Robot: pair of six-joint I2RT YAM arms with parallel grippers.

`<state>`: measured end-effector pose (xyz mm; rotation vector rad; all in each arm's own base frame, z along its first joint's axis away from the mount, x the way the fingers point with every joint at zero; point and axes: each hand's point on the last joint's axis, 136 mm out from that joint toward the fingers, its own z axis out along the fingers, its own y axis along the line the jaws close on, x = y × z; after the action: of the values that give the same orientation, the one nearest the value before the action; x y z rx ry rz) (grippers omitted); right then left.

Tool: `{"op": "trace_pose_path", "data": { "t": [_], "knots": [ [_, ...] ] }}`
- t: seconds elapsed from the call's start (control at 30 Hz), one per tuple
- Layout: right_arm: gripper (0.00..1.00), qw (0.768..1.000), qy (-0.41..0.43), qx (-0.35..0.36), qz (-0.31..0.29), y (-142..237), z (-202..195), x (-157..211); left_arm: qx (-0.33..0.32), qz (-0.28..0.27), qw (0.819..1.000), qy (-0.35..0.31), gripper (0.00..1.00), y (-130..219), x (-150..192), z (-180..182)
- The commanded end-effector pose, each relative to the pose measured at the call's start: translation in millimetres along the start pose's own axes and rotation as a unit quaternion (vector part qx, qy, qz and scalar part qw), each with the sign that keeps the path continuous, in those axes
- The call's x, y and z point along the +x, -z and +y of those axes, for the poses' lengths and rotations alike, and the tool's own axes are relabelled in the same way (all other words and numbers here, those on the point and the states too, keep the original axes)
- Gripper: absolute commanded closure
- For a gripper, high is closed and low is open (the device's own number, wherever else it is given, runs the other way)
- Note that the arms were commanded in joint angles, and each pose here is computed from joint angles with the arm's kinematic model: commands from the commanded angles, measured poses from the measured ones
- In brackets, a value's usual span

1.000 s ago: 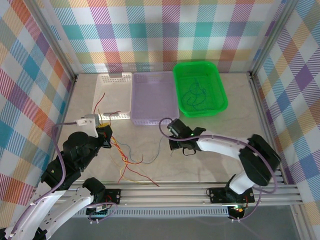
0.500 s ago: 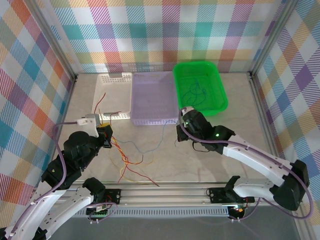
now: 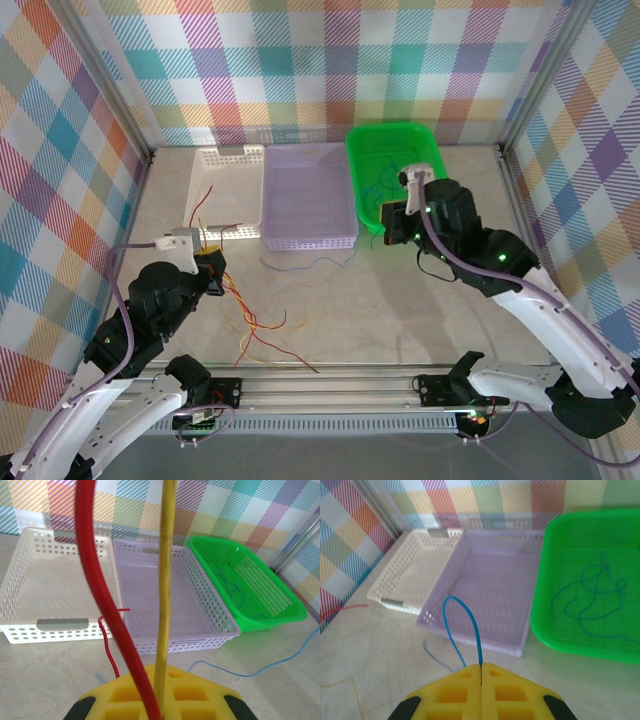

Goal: Untangle the cables

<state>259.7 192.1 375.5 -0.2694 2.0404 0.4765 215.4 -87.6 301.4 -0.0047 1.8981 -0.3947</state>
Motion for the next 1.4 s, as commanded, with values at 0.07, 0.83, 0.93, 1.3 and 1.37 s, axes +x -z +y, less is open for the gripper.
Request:
{"op": "trace_pose_path", "data": {
  "t": [0.07,0.83,0.93,1.3,1.37],
  "knots": [
    [1.0,0.999,0.029,0.024,-0.037,33,-13,-41,-0.005,-0.008,1.0,-0.002,1.0,-2,-4,2],
    [1.0,0.972,0.074,0.078,-0.207,92,-11,-218,-0.002,0.005,1.0,-0.006,1.0,-8,1,-1],
    [1.0,0.967,0.069,0.097,-0.226,86,-19,-233,-0.002,0.009,1.0,-0.007,1.0,-10,2,-2],
    [1.0,0.955,0.038,0.136,-0.263,49,-54,-267,0.0,0.012,1.0,-0.009,1.0,-11,3,-3],
    [1.0,0.958,0.021,0.138,-0.252,36,-66,-266,-0.001,0.012,1.0,-0.009,1.0,-11,3,-3]
  ]
}}
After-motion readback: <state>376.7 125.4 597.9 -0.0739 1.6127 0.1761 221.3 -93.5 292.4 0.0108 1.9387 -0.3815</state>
